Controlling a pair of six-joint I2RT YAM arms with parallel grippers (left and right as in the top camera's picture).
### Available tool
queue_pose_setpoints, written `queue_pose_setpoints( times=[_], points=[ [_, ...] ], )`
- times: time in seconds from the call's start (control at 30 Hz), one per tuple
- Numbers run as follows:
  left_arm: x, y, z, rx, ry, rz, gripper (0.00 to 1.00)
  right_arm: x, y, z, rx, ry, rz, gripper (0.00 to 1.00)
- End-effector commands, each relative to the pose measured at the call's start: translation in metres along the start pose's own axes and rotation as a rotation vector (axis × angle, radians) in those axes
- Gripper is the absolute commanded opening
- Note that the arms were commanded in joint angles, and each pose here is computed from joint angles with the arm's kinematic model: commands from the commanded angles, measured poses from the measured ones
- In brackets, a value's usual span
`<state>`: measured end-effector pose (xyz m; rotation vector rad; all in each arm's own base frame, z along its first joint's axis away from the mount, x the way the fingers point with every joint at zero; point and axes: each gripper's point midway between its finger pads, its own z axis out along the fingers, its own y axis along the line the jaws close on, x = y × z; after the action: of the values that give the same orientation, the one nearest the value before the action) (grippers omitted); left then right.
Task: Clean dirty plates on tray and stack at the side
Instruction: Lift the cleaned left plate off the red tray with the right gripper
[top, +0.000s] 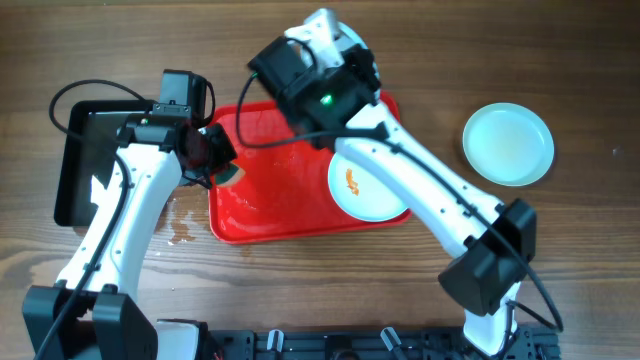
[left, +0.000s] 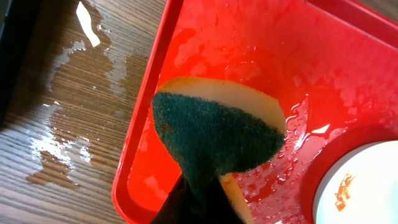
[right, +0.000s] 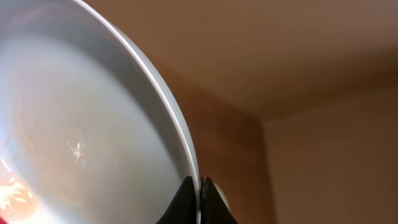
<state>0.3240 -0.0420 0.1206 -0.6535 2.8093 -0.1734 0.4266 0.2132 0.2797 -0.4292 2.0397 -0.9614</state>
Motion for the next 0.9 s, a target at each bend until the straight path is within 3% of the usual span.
queue_pose_setpoints(
  times=[0.0,0.43,0.63,0.87],
  points=[
    [-0.003,0.002,0.004,-0.014,0.001,-0.011,0.04,-0.021,-0.028,-0.031,0.182,-0.077,-0.068,0.04],
    [-0.003,0.002,0.004,-0.013,0.003,-0.011,0.04,-0.039,-0.026,-0.059,0.23,-0.142,-0.08,0.04],
    [0.001,-0.006,0.004,0.034,0.025,-0.01,0.04,-0.014,0.033,-0.049,-0.106,-0.095,-0.032,0.04],
    [0.002,-0.009,0.004,0.047,0.033,-0.007,0.04,0.013,0.088,-0.04,-0.501,0.111,0.235,0.04]
  ],
)
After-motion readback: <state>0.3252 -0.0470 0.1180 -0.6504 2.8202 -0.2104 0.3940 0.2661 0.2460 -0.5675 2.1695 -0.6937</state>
